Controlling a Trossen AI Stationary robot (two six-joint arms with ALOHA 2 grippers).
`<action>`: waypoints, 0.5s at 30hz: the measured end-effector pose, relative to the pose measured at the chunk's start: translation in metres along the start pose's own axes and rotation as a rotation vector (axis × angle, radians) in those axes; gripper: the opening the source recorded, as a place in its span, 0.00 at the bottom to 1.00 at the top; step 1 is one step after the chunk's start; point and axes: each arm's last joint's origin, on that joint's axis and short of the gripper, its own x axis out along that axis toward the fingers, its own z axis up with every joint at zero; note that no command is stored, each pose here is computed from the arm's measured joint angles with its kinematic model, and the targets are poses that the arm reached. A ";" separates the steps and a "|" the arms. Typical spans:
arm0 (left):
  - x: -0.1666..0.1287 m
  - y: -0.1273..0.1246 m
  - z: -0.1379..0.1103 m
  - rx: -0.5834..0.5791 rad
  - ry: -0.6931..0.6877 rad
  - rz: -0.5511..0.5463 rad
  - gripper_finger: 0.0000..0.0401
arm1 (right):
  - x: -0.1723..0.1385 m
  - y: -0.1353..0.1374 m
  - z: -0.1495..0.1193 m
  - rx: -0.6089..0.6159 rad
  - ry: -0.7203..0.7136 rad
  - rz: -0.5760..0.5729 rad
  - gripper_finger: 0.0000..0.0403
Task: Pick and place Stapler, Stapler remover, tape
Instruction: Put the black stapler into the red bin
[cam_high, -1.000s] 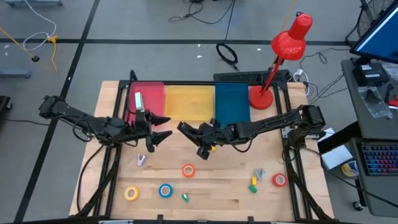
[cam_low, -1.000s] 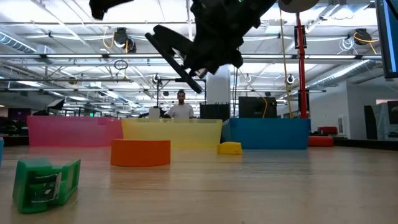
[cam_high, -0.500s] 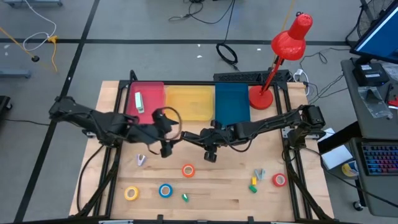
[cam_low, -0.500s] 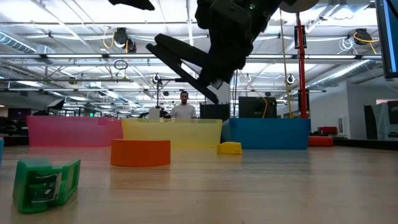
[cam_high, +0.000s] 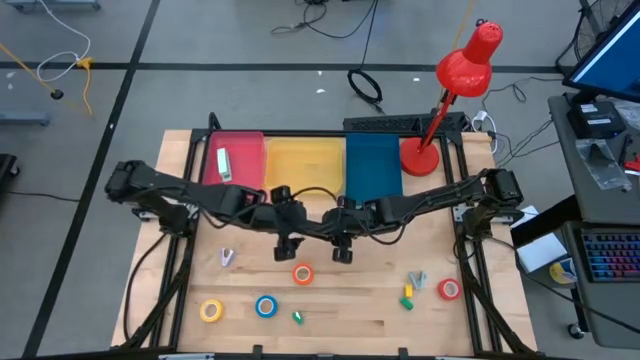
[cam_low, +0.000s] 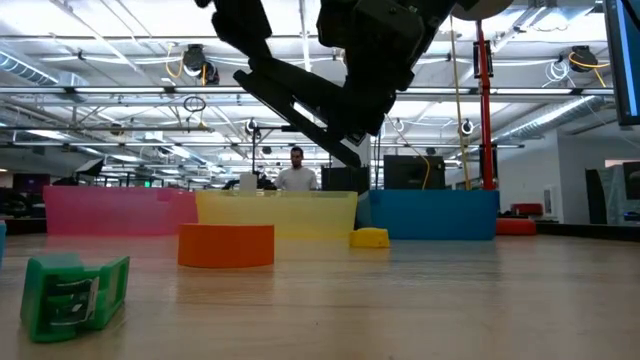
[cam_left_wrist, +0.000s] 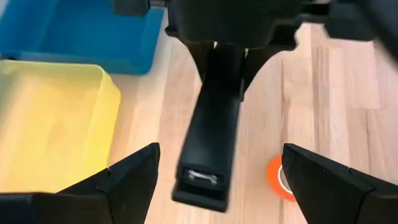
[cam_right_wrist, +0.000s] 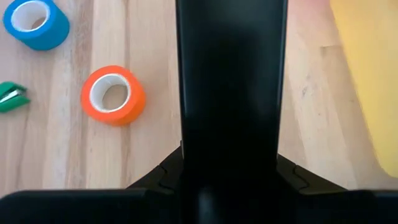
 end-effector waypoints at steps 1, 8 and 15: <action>0.003 0.001 0.001 -0.002 0.012 -0.010 0.84 | 0.000 0.000 0.000 0.000 0.001 0.001 0.29; 0.017 0.012 0.005 -0.041 0.039 -0.064 0.84 | 0.000 0.000 0.000 0.000 0.000 0.002 0.29; 0.034 0.019 0.010 -0.073 0.040 -0.103 0.84 | 0.000 0.001 0.003 0.011 -0.031 0.031 0.29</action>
